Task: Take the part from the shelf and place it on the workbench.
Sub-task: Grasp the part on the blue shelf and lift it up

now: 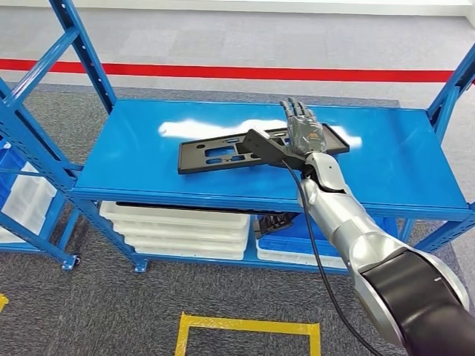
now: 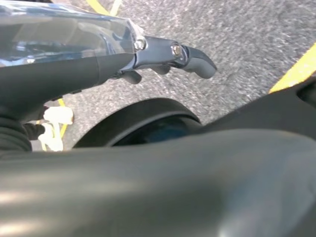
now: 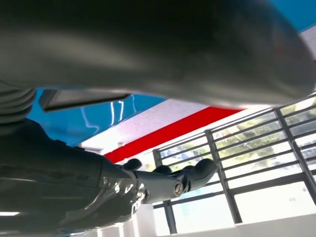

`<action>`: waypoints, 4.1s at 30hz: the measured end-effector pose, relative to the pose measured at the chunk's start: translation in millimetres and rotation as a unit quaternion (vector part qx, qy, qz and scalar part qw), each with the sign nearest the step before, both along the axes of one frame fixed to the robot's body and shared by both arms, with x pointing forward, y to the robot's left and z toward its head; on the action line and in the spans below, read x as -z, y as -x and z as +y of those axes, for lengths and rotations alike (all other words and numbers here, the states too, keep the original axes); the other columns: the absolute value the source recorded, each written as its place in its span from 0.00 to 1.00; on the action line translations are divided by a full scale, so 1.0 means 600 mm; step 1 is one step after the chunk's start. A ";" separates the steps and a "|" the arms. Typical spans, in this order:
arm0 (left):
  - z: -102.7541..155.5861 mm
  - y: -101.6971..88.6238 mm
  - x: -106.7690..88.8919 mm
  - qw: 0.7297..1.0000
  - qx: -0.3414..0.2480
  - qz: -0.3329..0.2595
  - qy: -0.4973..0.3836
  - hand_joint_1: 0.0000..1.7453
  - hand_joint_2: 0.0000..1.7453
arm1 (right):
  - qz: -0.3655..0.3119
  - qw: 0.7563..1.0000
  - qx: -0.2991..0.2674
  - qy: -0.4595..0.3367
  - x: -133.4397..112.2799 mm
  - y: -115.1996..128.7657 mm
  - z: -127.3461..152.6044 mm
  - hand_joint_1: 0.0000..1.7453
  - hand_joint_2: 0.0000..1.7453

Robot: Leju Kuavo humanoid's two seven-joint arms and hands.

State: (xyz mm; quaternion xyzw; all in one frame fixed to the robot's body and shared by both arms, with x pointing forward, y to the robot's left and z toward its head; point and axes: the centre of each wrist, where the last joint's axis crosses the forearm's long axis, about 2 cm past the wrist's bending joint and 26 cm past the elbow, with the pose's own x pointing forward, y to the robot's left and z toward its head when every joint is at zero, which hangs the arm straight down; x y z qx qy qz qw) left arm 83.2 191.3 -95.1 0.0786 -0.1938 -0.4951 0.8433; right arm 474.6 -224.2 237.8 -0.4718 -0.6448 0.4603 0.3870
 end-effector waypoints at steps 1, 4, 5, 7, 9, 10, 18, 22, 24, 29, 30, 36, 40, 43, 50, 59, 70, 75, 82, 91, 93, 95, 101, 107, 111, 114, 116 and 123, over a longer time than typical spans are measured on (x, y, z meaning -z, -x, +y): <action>0.000 0.000 0.000 1.000 0.000 0.000 0.000 0.00 0.00 | 0.000 1.000 0.000 0.000 -0.001 0.000 -0.001 0.00 0.00; 0.000 -0.002 0.000 1.000 0.000 -0.001 0.000 0.00 0.00 | -0.001 1.000 0.002 0.000 -0.002 -0.001 -0.004 0.00 0.00; -0.001 -0.002 -0.001 1.000 0.000 0.000 0.000 0.00 0.00 | 0.000 1.000 0.003 0.000 0.000 -0.001 -0.005 0.00 0.00; -0.001 -0.002 0.000 1.000 0.000 0.000 0.000 0.00 0.00 | 0.004 1.000 0.005 0.001 0.006 0.001 -0.009 0.00 0.00; -0.002 -0.002 -0.001 1.000 0.000 0.001 0.001 0.00 0.00 | 0.006 1.000 0.005 0.001 0.009 0.002 -0.011 0.00 0.00; -0.002 -0.002 -0.001 1.000 0.000 0.000 0.001 0.00 0.00 | 0.005 1.000 0.005 0.001 0.008 0.001 -0.012 0.00 0.00; -0.002 -0.004 -0.001 1.000 0.000 -0.001 0.001 0.00 0.00 | 0.005 1.000 0.006 0.002 0.008 0.001 -0.014 0.00 0.00; -0.002 -0.002 -0.001 1.000 0.000 0.000 0.001 0.00 0.00 | 0.006 1.000 0.006 0.002 0.009 0.001 -0.014 0.00 0.00; -0.002 -0.002 -0.001 1.000 0.000 0.000 0.001 0.00 0.00 | 0.006 1.000 0.006 0.002 0.009 0.001 -0.014 0.00 0.00; -0.002 -0.005 -0.001 1.000 0.000 -0.002 0.001 0.00 0.00 | 0.002 1.000 0.006 0.001 0.003 -0.001 -0.014 0.00 0.00; -0.002 -0.005 -0.001 1.000 0.000 -0.002 0.001 0.00 0.00 | 0.002 1.000 0.006 0.001 0.003 -0.001 -0.014 0.00 0.00; -0.005 -0.004 -0.002 1.000 0.001 -0.001 0.002 0.00 0.00 | 0.002 1.000 0.008 0.002 0.002 -0.001 -0.017 0.00 0.00; -0.005 -0.003 -0.002 1.000 0.001 -0.001 0.002 0.00 0.00 | 0.005 1.000 0.008 0.002 0.007 0.000 -0.018 0.00 0.00; -0.005 -0.004 -0.002 1.000 0.001 -0.002 0.002 0.00 0.00 | 0.003 1.000 0.008 0.002 0.004 -0.001 -0.019 0.00 0.00; -0.005 -0.004 -0.002 1.000 0.001 -0.001 0.002 0.00 0.00 | 0.003 1.000 0.009 0.002 0.004 -0.001 -0.019 0.00 0.00; -0.004 -0.004 -0.002 1.000 0.001 -0.002 0.002 0.00 0.00 | 0.001 1.000 0.008 0.002 0.000 -0.002 -0.018 0.00 0.00; -0.005 -0.004 -0.002 1.000 0.001 -0.002 0.003 0.00 0.00 | 0.004 1.000 0.009 0.003 0.004 -0.001 -0.021 0.00 0.00; -0.006 -0.005 -0.002 1.000 0.001 -0.002 0.003 0.00 0.00 | 0.002 1.000 0.010 0.003 0.001 -0.002 -0.021 0.00 0.00; -0.006 -0.006 -0.002 1.000 0.001 -0.002 0.003 0.00 0.00 | 0.002 1.000 0.009 0.003 0.000 -0.003 -0.021 0.00 0.00; -0.005 -0.007 -0.002 1.000 0.001 -0.003 0.003 0.00 0.00 | 0.000 1.000 0.009 0.003 -0.003 -0.004 -0.020 0.00 0.00; -0.006 -0.008 -0.003 1.000 0.001 -0.003 0.004 0.00 0.00 | -0.001 1.000 0.009 0.003 -0.004 -0.004 -0.020 0.00 0.00; -0.007 -0.009 -0.003 1.000 0.001 -0.004 0.004 0.00 0.00 | -0.003 1.000 0.009 0.004 -0.007 -0.005 -0.021 0.00 0.00; -0.008 -0.009 -0.003 1.000 0.001 -0.004 0.005 0.00 0.00 | 0.002 1.000 0.012 0.005 0.000 -0.003 -0.024 0.00 0.00; -0.008 -0.010 -0.004 1.000 0.001 -0.004 0.005 0.00 0.00 | 0.001 1.000 0.012 0.005 -0.001 -0.004 -0.025 0.00 0.00; -0.008 -0.011 -0.004 1.000 0.001 -0.005 0.005 0.00 0.00 | -0.001 1.000 0.012 0.005 -0.004 -0.005 -0.026 0.00 0.00; -0.009 -0.009 -0.004 1.000 0.001 -0.004 0.005 0.00 0.00 | 0.000 1.000 0.012 0.005 -0.002 -0.004 -0.025 0.00 0.00; -0.009 -0.009 -0.004 1.000 0.001 -0.004 0.005 0.00 0.00 | 0.000 1.000 0.012 0.005 -0.002 -0.004 -0.025 0.00 0.00; -0.008 -0.010 -0.004 1.000 0.001 -0.005 0.005 0.00 0.00 | -0.001 1.000 0.010 0.004 -0.004 -0.004 -0.022 0.00 0.00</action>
